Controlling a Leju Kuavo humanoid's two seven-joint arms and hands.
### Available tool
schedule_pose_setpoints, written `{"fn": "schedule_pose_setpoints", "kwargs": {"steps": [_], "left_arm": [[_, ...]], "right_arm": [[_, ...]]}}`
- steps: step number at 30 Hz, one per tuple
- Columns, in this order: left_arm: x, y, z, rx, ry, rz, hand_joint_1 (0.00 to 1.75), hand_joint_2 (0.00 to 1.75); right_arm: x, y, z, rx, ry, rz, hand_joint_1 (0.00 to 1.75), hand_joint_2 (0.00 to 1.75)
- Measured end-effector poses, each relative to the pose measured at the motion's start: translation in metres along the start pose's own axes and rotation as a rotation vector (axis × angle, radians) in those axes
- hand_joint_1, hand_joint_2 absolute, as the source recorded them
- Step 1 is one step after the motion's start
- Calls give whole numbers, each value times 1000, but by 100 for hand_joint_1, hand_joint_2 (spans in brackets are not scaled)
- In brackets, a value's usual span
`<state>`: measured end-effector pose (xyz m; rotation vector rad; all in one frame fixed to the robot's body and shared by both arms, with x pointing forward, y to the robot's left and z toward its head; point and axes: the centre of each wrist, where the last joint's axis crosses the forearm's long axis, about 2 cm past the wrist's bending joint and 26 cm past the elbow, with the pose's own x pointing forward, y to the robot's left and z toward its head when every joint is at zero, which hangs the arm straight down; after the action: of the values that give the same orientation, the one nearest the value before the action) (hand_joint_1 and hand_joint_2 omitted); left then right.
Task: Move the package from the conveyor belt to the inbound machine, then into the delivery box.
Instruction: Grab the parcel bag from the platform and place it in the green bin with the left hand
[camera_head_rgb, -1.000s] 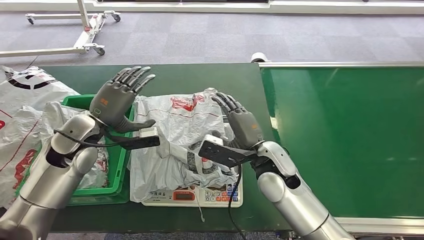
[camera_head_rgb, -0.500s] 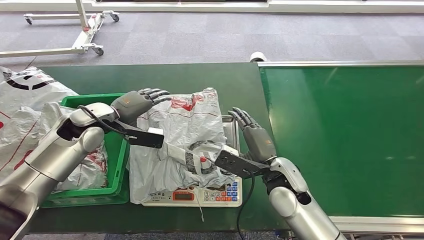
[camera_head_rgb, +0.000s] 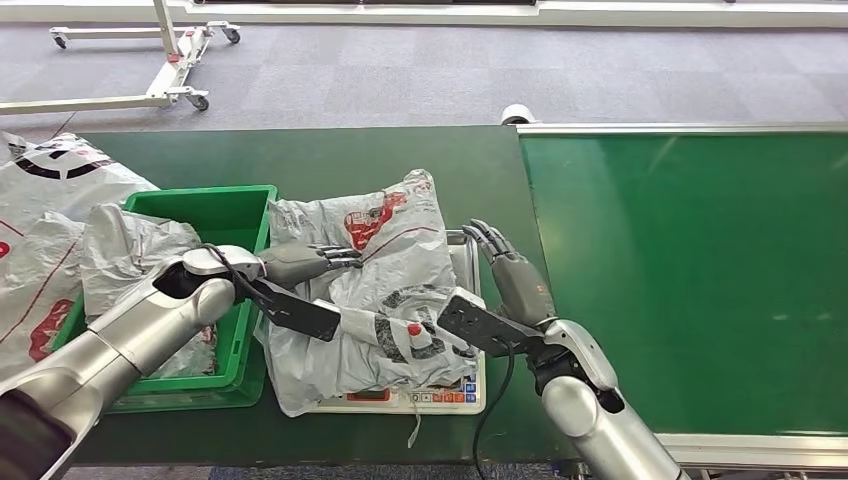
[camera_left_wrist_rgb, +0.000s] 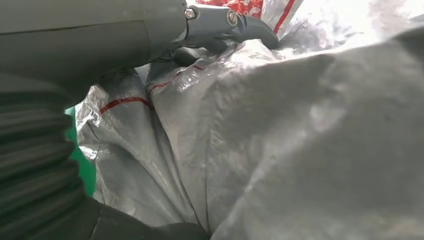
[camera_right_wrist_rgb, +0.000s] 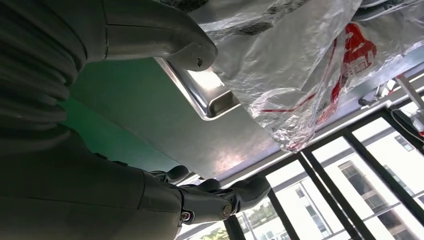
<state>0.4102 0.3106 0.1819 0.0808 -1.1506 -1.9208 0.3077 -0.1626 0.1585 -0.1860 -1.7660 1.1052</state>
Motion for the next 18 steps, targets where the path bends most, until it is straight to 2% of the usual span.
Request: {"fn": "schedule_pose_setpoints", "kwargs": {"steps": [1, 2, 9, 18], "left_arm": [[1, 0, -4, 1, -4, -2, 144, 175], [2, 0, -7, 0, -8, -3, 175, 175], [11, 3, -27, -7, -14, -31, 175, 175], [21, 15, -33, 66, 13, -112, 175, 175]], "right_arm": [[-1, 0, 1, -8, 10, -3, 0, 175], [-2, -1, 2, -19, 22, -5, 0, 175], [-8, -3, 10, -78, 67, -23, 0, 175], [-10, 0, 24, -109, 84, -52, 0, 175]]}}
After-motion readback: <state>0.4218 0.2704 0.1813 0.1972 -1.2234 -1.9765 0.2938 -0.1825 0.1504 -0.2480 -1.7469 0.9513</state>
